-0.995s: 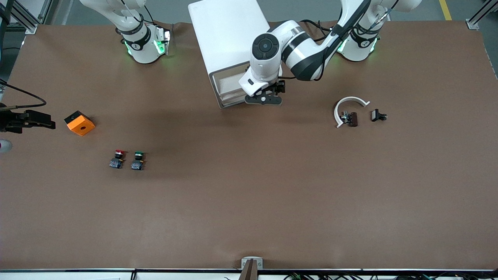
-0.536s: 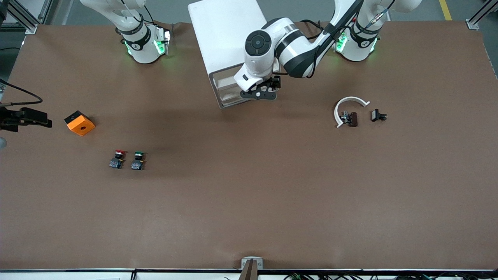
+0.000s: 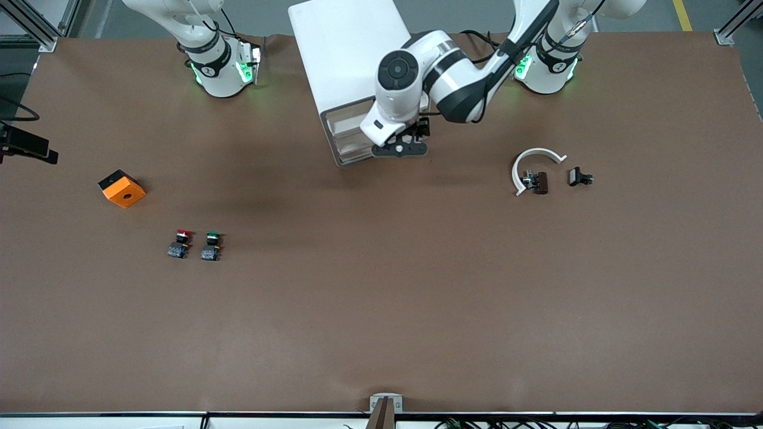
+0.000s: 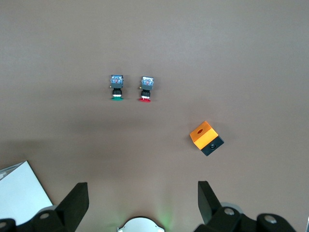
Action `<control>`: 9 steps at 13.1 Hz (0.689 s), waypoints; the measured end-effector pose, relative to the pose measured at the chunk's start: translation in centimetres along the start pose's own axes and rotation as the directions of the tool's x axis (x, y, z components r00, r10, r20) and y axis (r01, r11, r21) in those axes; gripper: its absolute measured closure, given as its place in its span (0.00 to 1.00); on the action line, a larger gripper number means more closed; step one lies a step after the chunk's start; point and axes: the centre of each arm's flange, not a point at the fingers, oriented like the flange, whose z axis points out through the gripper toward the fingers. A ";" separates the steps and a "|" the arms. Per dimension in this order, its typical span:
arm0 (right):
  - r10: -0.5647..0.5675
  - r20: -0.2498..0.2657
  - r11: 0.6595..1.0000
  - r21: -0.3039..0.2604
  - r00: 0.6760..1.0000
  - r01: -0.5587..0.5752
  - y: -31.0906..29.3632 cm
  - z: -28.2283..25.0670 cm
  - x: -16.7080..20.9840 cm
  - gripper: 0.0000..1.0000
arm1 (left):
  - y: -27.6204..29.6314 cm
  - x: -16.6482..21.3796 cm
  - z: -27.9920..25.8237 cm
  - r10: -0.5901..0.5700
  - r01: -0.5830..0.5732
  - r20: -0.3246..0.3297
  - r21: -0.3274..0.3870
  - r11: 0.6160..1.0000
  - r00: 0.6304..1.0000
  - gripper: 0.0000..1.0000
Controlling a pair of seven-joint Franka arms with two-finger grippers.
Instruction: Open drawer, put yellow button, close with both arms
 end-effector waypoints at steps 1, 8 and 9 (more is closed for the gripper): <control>0.002 -0.009 1.000 0.001 1.000 -0.002 0.0 -0.1 -0.6 0.00 | -1.3 2.0 -0.8 -0.037 0.037 -0.005 -0.016 0.999 0.999 0.00; -0.016 -0.081 1.000 0.003 0.997 0.016 -0.4 1.1 -3.4 0.00 | -15.6 13.8 -15.8 -0.297 0.291 -0.085 -0.069 0.954 0.951 0.00; -0.018 -0.082 1.000 0.003 0.996 0.019 -0.4 1.2 -3.7 0.00 | -19.1 15.1 -19.2 -0.320 0.312 -0.104 -0.086 0.946 0.942 0.00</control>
